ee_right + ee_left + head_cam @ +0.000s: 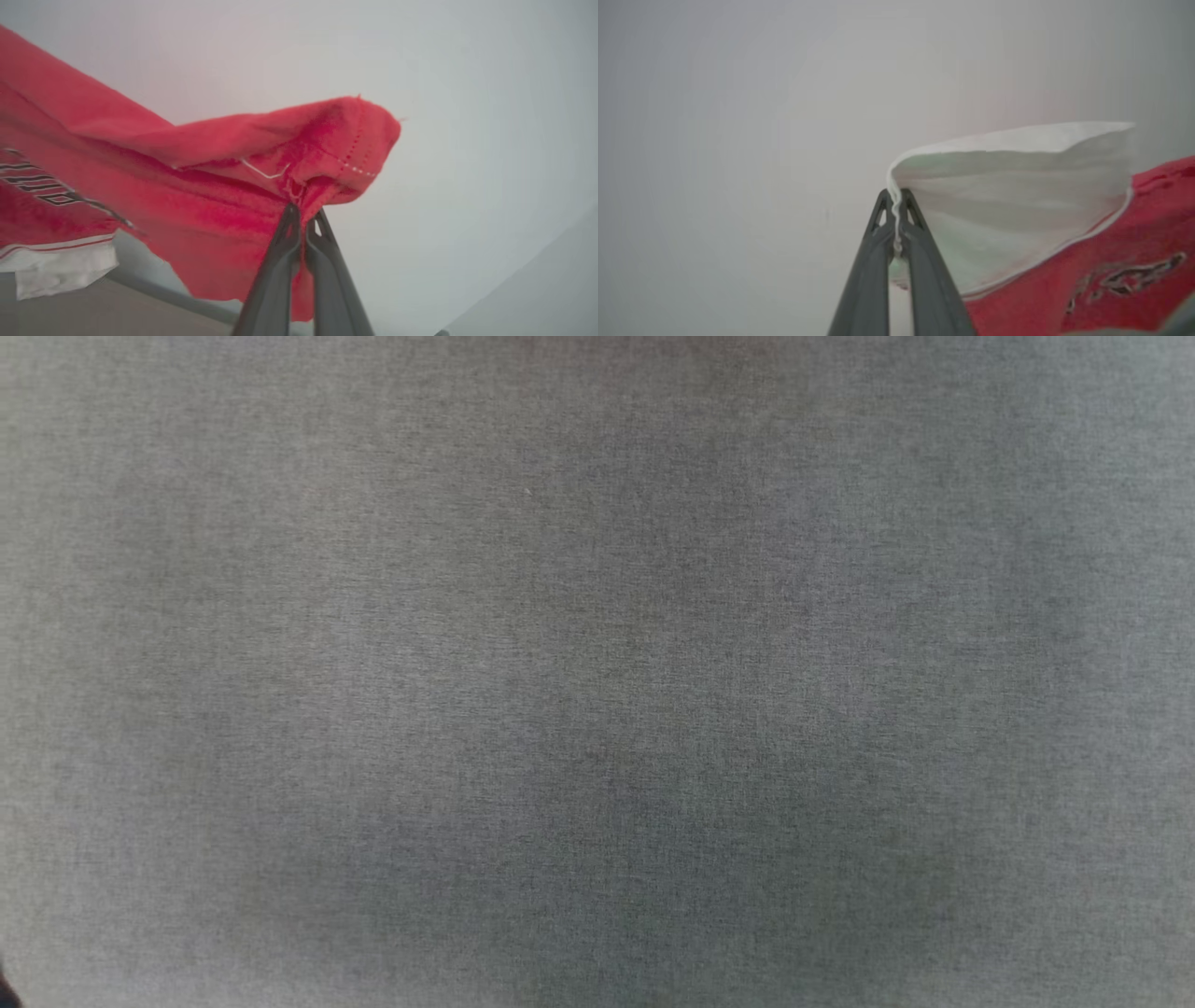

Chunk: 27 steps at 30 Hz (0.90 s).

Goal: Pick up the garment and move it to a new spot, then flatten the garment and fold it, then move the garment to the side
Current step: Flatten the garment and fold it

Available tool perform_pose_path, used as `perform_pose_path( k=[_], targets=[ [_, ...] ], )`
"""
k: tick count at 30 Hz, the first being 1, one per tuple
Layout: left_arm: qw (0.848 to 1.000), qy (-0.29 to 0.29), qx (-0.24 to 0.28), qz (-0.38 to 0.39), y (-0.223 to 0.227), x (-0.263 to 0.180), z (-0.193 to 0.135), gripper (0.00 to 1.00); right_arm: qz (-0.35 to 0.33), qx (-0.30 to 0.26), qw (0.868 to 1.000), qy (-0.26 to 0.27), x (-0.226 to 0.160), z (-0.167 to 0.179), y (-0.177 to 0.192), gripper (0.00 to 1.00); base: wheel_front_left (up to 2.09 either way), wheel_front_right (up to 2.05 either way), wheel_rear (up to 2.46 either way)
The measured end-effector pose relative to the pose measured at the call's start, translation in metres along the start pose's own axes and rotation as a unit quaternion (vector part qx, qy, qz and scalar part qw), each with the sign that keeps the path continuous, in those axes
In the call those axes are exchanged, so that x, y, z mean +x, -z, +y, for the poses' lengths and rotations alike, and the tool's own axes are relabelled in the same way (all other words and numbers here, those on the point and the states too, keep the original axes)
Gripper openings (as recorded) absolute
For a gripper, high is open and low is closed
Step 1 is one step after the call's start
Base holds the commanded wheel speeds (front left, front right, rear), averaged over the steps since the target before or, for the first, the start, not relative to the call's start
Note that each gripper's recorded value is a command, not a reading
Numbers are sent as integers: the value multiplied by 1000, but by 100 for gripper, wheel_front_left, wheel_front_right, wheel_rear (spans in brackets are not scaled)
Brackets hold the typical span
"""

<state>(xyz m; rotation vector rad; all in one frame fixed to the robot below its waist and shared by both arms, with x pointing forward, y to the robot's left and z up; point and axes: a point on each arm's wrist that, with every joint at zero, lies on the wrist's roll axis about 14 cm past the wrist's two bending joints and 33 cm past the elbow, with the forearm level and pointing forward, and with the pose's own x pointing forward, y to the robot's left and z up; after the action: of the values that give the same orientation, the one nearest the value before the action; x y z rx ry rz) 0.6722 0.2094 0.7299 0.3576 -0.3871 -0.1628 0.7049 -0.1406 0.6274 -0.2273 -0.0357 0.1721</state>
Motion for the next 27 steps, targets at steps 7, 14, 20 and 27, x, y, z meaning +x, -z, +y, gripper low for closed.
perform_pose_path(
  k=[7, 14, 20, 27],
  targets=[
    [967, 50, -63, 240, 127, -79, -39, 0, 145, 52, 987, -46, -31, 34, 96, 0, 0, 0, 0],
    [903, 82, -132, 400, 189, -177, -71, 0, 230, 77, 967, -80, -80, 50, 149, 0, 0, 0, 0],
    [858, 103, -174, 472, 194, -252, -94, 0, 271, 86, 952, -112, -134, 58, 173, 0, 0, 0, 0],
    [807, 121, -204, 540, 175, -341, -132, 0, 322, 77, 932, -144, -207, 61, 193, 0, 0, 0, 0]
  ],
)
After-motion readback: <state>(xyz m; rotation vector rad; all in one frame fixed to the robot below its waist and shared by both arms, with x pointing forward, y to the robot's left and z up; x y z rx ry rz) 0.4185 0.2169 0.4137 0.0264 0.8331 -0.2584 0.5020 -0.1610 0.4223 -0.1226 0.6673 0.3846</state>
